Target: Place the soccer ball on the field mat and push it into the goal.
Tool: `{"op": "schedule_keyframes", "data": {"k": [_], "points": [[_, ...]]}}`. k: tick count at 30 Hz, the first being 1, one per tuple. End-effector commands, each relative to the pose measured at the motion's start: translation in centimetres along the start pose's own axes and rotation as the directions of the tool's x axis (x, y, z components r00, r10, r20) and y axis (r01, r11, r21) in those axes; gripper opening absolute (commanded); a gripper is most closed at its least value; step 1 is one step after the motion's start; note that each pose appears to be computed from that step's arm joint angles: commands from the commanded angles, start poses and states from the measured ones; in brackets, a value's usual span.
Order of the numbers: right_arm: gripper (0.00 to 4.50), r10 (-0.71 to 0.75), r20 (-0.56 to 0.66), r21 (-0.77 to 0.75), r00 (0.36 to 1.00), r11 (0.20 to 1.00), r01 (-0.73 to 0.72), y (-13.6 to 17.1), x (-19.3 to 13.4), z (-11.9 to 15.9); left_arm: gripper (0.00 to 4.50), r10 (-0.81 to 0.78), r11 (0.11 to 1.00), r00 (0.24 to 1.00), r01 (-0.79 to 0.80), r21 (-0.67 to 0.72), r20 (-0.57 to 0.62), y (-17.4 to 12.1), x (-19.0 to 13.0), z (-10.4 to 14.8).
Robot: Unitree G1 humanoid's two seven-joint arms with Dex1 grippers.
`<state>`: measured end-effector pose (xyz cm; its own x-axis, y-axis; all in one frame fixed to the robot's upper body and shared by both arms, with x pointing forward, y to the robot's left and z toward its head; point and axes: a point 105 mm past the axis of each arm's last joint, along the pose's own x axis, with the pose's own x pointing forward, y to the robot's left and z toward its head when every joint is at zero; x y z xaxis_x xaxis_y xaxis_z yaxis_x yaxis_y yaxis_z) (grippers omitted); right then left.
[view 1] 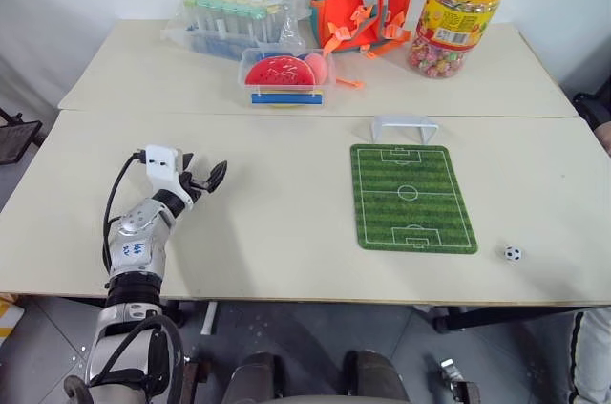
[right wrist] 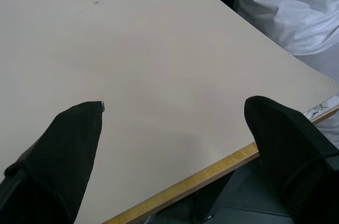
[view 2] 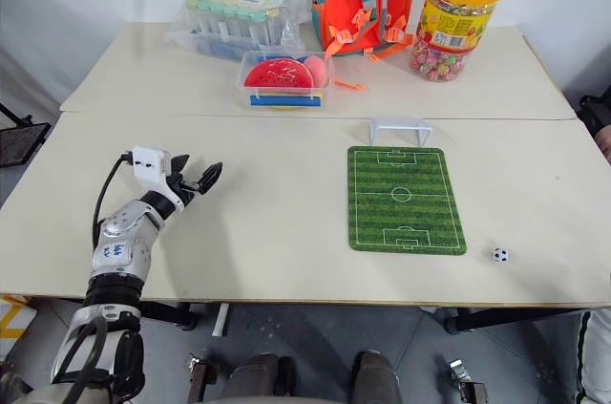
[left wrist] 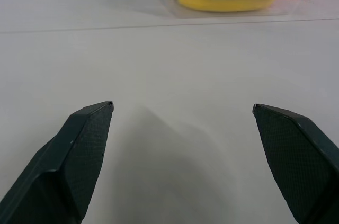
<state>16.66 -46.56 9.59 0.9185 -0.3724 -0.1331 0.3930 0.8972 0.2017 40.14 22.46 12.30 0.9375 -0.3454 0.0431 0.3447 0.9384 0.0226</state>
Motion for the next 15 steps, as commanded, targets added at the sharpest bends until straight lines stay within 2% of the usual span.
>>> {"op": "schedule_keyframes", "data": {"k": [1, 5, 10, 13, 15], "points": [[4.48, -0.008, 0.046, -0.018, 0.999, 1.0, 0.009, -0.1, -0.5, 1.3, 4.5, -0.013, 1.0, 0.999, 0.012, 0.029, 0.032, 0.0, 0.1, 1.0], [4.48, -0.029, 0.043, -0.078, 0.999, 0.996, 0.033, 0.0, -0.8, 1.4, 4.5, -0.046, 0.998, 0.999, 0.046, 0.035, 0.016, -0.6, 0.3, 1.0], [4.48, -0.013, 0.064, -0.153, 0.998, 0.988, 0.022, 1.3, -1.0, 2.8, 4.5, -0.106, 0.993, 0.994, 0.105, 0.05, 0.01, -1.3, 0.5, 1.5], [4.48, 0.061, 0.057, -0.201, 0.997, 0.978, -0.049, 3.9, -0.7, 3.8, 4.5, -0.176, 0.982, 0.984, 0.177, 0.069, -0.019, -2.5, 0.9, 1.4], [4.48, 0.161, 0.031, -0.257, 0.986, 0.955, -0.148, 6.8, -0.6, 4.1, 4.5, -0.28, 0.958, 0.96, 0.279, 0.07, 0.005, -3.8, 0.9, 1.9]]}}
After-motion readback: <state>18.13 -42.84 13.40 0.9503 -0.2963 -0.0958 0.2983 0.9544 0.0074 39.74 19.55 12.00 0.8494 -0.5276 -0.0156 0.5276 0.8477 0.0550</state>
